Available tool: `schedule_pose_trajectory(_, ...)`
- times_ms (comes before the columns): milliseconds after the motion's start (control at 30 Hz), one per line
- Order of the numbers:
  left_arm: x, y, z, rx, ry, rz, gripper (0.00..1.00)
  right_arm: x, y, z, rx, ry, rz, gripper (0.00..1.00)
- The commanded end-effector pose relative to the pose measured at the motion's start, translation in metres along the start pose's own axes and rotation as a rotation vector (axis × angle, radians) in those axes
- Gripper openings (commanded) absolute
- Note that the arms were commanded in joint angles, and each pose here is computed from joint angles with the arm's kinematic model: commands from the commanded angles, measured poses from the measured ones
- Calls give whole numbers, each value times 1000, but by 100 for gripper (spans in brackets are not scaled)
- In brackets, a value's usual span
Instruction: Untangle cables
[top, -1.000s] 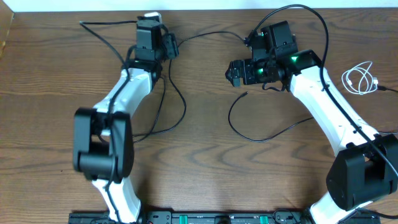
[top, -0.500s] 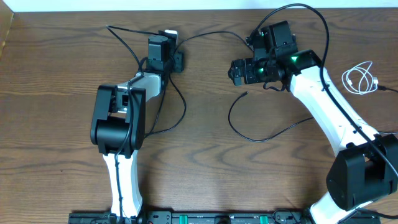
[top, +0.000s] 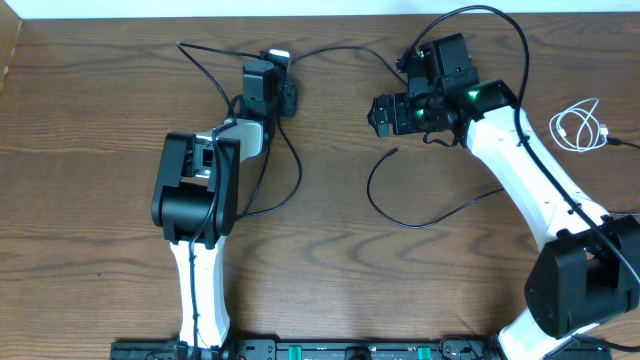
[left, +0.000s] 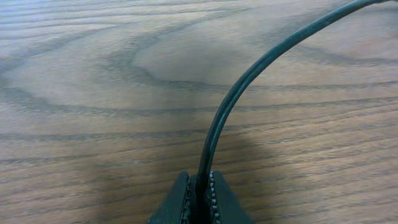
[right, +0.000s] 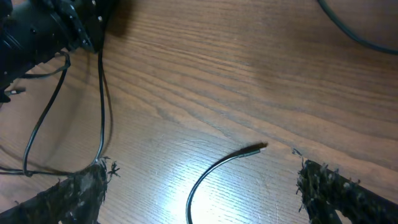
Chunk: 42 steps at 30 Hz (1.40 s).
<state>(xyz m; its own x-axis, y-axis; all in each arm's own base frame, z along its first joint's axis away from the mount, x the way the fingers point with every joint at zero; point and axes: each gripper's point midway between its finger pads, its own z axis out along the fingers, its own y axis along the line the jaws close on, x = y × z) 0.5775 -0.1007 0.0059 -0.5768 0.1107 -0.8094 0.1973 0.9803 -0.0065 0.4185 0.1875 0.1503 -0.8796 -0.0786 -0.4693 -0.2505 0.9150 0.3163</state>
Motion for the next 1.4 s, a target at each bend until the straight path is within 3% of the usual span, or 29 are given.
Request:
schedule_pose_trajectory(0, -22, 24, -17, -133, -26, -6, 7, 0, 2, -1, 1, -6, -13, 95)
schedule_pose_trajectory(100, -83, 24, -64, -137, -122, -75, 7, -1, 11, -1, -49, -10, -17, 95)
schedule_pose_trajectory(167, -103, 24, -87, -134, -144, -98, 7, -3, 15, -1, -72, -16, -20, 95)
schedule_pose_trajectory(333, -115, 22, -139, -135, -87, -165, 7, -5, 19, -2, -93, -21, -24, 95)
schedule_pose_trajectory(500, -80, 30, -180, -208, 93, -268, 7, 0, 24, -2, -127, 2, -21, 96)
schedule_pose_trajectory(667, 1, 33, -199, -298, 412, -399, 7, 11, 45, -2, -209, 43, -33, 98)
schedule_pose_trajectory(933, 28, 32, -211, -324, 532, -403, 8, 37, 79, 16, -245, 118, -89, 99)
schedule_pose_trajectory(1000, 31, 32, -213, -327, 548, -400, 36, 47, 89, 24, -258, 152, -88, 99)
schedule_pose_trajectory(1200, 23, 41, -219, -299, 551, -409, 69, 72, 122, 33, -321, 235, -65, 99)
schedule_pose_trajectory(1367, 21, 43, -221, -182, 562, -522, 75, 92, 149, 40, -332, 269, -131, 99)
